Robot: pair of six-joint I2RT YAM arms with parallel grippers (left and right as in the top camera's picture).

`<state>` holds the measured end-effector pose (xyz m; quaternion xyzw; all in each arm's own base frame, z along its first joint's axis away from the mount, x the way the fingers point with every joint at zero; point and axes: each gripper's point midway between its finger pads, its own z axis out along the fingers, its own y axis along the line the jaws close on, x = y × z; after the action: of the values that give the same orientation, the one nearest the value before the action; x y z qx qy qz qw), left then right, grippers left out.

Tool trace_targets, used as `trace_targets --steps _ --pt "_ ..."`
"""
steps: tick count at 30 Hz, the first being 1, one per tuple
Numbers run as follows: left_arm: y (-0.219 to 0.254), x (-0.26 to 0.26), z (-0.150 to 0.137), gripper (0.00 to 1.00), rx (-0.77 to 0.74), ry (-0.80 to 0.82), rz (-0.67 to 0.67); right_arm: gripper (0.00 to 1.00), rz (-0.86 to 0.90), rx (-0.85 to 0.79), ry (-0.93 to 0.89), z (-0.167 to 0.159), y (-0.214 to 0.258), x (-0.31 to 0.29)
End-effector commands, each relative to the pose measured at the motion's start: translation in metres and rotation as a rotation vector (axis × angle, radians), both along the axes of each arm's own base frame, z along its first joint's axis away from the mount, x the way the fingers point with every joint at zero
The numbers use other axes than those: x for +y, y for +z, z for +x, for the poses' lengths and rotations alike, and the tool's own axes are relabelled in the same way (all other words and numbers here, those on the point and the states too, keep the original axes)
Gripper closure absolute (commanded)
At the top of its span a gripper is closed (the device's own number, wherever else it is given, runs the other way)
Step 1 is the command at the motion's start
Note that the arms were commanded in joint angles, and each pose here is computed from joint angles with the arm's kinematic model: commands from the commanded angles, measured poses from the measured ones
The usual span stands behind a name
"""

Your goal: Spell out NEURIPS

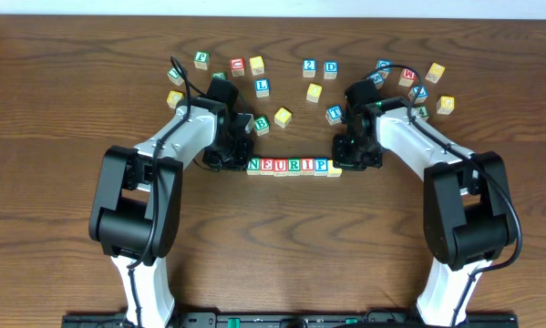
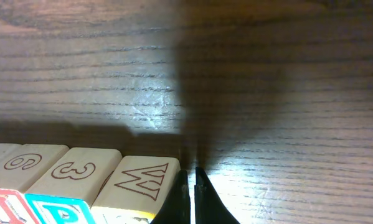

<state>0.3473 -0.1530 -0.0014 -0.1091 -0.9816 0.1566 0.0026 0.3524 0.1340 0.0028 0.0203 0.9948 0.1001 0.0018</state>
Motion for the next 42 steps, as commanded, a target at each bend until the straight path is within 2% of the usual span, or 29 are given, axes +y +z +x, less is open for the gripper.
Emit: trace_targets --steps 1,13,21,28,35,42 --pt "-0.006 0.000 -0.005 0.93 0.007 -0.029 0.023 0.99 0.016 0.003 0.000 0.002 -0.003 -0.007" --pt "-0.006 0.000 -0.004 0.92 0.002 -0.029 0.023 0.99 0.020 -0.013 -0.003 0.006 -0.002 -0.007" --pt "-0.011 0.029 0.002 0.92 -0.025 -0.015 0.175 0.99 0.008 -0.016 -0.032 0.010 -0.002 -0.019" --pt "-0.009 0.048 0.011 0.92 -0.031 0.040 0.183 0.99 0.010 -0.029 -0.078 0.016 0.006 -0.036" --pt "0.025 0.070 0.034 0.92 -0.092 0.113 0.170 0.94 0.021 -0.112 -0.100 0.028 0.037 -0.049" --pt "0.095 0.097 0.045 0.87 -0.248 0.198 0.143 0.84 0.039 -0.235 -0.123 0.037 0.083 -0.062"
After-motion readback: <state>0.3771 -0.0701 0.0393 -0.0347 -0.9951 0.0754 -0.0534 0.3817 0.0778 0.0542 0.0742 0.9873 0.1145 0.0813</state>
